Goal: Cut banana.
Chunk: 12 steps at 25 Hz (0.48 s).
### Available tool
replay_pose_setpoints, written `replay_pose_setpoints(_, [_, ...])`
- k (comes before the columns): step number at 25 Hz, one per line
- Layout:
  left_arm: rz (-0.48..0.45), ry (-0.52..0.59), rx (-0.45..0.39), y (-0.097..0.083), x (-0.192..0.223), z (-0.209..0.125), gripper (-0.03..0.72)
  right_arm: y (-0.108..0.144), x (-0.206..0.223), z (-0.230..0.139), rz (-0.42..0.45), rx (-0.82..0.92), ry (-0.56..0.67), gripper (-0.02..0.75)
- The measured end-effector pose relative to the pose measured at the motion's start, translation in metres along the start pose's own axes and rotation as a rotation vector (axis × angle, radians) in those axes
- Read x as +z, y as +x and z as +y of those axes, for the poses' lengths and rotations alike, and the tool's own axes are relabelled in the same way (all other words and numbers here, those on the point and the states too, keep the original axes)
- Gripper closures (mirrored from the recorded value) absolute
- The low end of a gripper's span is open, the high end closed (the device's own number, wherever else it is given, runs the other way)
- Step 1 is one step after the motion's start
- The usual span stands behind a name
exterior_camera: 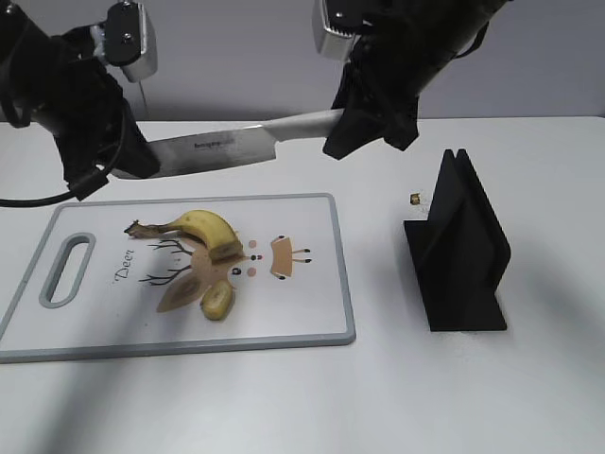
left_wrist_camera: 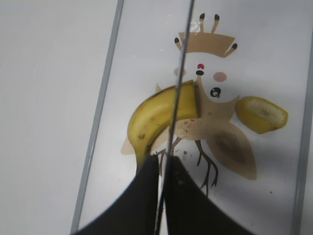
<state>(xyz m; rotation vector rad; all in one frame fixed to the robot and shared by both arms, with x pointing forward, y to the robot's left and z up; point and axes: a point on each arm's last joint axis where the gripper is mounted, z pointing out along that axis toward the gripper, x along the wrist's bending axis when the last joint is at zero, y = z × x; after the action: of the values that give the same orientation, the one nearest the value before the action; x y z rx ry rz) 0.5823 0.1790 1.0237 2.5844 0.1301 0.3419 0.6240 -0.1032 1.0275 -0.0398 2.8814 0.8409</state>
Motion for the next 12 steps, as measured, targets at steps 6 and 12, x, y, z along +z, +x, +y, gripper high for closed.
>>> replay_pose_setpoints(6, [-0.006,0.029,-0.030,0.000,0.003,-0.003,0.673,-0.004,0.036,-0.019,0.069,0.096,0.042,0.568])
replay_pose_setpoints(12, [-0.049,0.062,-0.114,-0.002,0.028,-0.007,0.670,-0.009,0.053,-0.031,0.093,0.092,0.104,0.567])
